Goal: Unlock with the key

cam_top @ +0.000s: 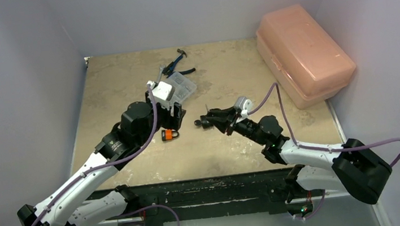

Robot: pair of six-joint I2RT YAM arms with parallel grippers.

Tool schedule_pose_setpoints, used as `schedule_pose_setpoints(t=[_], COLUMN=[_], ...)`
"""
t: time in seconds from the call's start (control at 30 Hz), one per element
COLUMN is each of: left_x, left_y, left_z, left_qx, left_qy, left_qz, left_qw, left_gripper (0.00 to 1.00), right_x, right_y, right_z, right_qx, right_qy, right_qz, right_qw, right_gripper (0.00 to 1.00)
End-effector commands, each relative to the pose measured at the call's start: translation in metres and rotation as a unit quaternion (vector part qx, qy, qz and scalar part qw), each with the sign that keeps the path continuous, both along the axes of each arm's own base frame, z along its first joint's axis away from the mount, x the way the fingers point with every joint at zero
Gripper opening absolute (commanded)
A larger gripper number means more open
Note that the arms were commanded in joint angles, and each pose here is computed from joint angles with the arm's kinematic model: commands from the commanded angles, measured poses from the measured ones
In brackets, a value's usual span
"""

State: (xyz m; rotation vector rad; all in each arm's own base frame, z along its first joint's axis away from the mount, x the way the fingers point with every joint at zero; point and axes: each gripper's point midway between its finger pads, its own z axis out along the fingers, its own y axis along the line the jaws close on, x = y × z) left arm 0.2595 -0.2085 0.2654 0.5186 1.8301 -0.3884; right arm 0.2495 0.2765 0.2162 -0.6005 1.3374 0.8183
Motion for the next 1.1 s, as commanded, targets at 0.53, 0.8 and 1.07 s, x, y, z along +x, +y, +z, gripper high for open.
schedule_pose_setpoints(t=[0.53, 0.8, 1.07], left_x=[-0.05, -0.052, -0.057], left_y=[-0.064, -0.065, -0.066], left_z=[0.029, 0.031, 0.033], left_qx=[-0.117, -0.129, -0.13], left_qy=[0.026, 0.031, 0.029], left_qz=[-0.212, -0.227, -0.244], left_qw=[0.97, 0.965, 0.961], left_gripper=[0.61, 0.59, 0.55], right_x=[-0.041, -0.05, -0.061], right_y=[0.033, 0.039, 0.039], right_z=[0.036, 0.037, 0.039], right_qx=[0.008, 0.007, 0.018], right_qy=[-0.157, -0.166, -0.176], right_qz=[0.065, 0.082, 0.105], right_qw=[0.985, 0.983, 0.979], right_gripper=[0.0, 0.0, 0.0])
